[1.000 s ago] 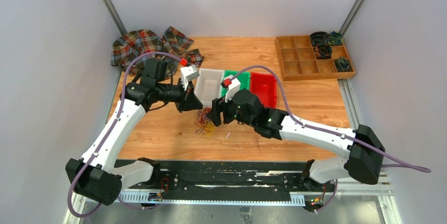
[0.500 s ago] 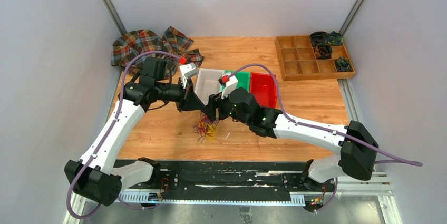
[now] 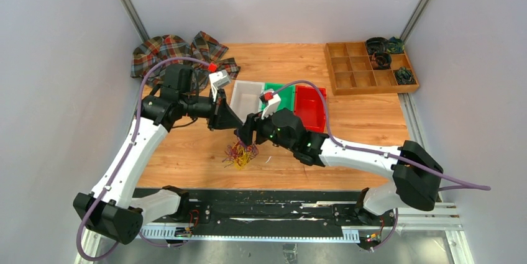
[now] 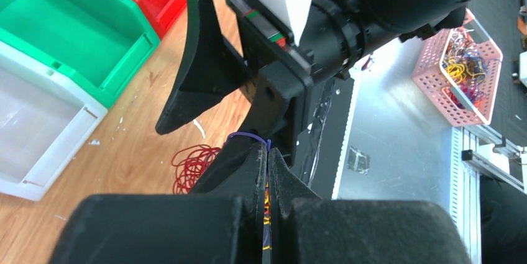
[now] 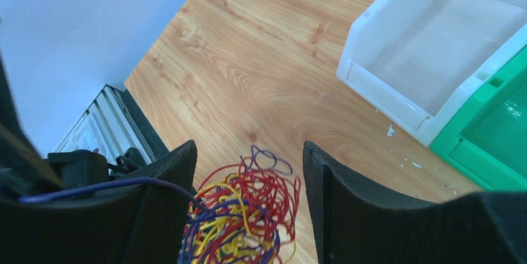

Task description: Untangle the cables

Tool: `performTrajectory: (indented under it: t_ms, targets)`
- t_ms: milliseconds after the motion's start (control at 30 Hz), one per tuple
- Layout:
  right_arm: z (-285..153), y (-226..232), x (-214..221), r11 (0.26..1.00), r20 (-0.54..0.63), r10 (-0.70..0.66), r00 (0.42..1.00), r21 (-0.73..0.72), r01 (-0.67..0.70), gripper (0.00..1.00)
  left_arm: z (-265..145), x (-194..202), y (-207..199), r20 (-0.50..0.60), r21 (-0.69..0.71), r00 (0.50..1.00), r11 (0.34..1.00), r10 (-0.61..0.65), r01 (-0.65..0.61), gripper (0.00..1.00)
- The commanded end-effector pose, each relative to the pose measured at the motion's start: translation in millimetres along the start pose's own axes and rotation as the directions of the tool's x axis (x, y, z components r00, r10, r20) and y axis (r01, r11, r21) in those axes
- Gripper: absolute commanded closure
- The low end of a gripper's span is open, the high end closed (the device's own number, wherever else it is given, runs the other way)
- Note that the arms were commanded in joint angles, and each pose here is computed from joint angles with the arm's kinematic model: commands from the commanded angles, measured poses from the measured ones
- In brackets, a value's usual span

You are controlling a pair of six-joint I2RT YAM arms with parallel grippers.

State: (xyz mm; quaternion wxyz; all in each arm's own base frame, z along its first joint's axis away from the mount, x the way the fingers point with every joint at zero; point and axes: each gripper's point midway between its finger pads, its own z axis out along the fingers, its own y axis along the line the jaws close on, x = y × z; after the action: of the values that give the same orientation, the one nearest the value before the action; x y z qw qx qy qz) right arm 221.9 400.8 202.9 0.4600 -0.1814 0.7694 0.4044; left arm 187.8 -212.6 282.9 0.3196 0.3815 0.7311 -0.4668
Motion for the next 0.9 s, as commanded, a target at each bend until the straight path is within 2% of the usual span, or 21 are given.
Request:
performTrajectory:
  t_ms: [0, 267, 567, 867]
  targets:
    - [5, -3, 8, 0.999, 0.015, 0.029, 0.999, 0.023, -0.029, 0.37, -8, -20, -34, 0.046, 0.095, 0.999, 0.995, 0.02, -0.024, 0.99]
    - [5, -37, 45, 0.991, -0.053, 0.016, 0.998, 0.136, -0.008, 0.38, -20, -39, -55, 0.086, 0.121, 0.996, 0.992, 0.028, -0.038, 0.99]
    - [-10, -80, 86, 0.961, -0.11, 0.025, 0.994, 0.275, 0.007, 0.39, -36, -67, -74, 0.144, 0.089, 0.984, 0.989, 0.104, -0.117, 0.99]
    - [-22, -103, 101, 0.932, -0.122, 0.047, 0.991, 0.362, 0.0, 0.4, -44, -75, -73, 0.16, 0.006, 0.972, 0.984, 0.172, -0.175, 0.99]
